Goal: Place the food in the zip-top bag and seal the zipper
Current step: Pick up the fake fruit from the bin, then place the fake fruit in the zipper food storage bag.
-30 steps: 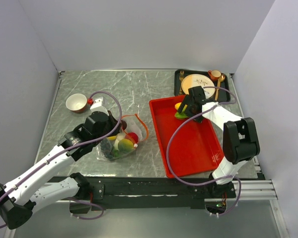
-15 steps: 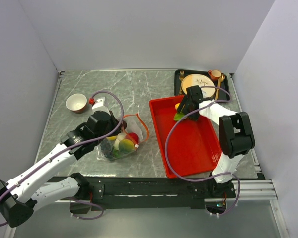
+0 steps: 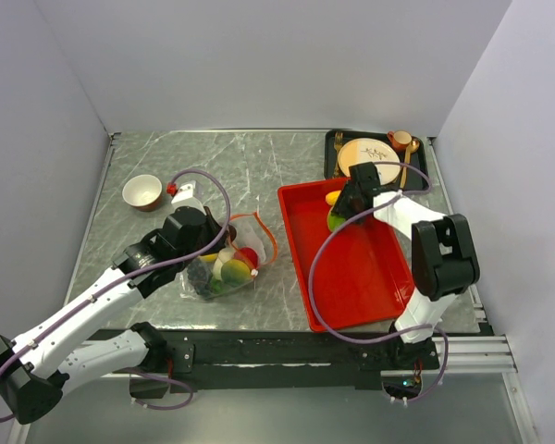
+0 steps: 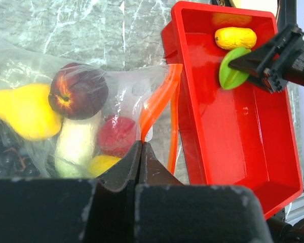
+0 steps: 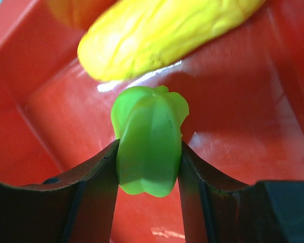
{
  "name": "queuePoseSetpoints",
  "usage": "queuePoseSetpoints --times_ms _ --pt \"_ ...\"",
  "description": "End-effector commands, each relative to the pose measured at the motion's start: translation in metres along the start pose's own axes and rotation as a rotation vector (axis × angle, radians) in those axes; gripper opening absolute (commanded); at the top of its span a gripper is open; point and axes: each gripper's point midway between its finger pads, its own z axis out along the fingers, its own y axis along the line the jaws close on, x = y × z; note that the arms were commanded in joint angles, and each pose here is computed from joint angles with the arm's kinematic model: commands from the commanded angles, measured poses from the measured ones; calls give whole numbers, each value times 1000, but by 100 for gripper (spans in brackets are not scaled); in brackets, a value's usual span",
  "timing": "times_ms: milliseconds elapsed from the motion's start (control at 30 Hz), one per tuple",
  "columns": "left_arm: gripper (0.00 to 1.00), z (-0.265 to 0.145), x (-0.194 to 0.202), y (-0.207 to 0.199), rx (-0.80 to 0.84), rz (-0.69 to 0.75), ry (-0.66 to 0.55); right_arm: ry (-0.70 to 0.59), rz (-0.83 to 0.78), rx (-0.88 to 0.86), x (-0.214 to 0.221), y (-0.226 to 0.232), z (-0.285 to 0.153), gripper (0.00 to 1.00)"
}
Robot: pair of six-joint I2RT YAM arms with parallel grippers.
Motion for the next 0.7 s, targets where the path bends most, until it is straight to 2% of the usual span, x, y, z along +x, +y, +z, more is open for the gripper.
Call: queuePoseSetpoints --times_ms 0,100,200,233,300,367,400,667 --pt "1 -3 -13 -14 43 -14 -30 -74 -48 -106 -14 16 -33 36" --pt "1 -3 -11 -15 49 -21 -28 -100 -110 -119 -20 21 -53 36" --pt "1 -4 -13 -17 66 -28 -38 -75 -159 -146 -19 26 -72 35" --pt "1 -4 -13 -18 67 -30 -39 -68 -169 -173 -19 32 -77 24" --pt "1 -3 -14 -19 64 -33 -38 -31 -179 -283 -10 49 -90 20" --pt "1 -2 -14 -20 65 -38 -37 40 -191 -417 13 69 -101 20" --pt "1 -1 -12 -20 64 -35 -32 29 -202 -465 15 79 -109 20" --pt "1 -1 -11 -19 61 -28 -27 112 -318 -638 74 145 -148 22"
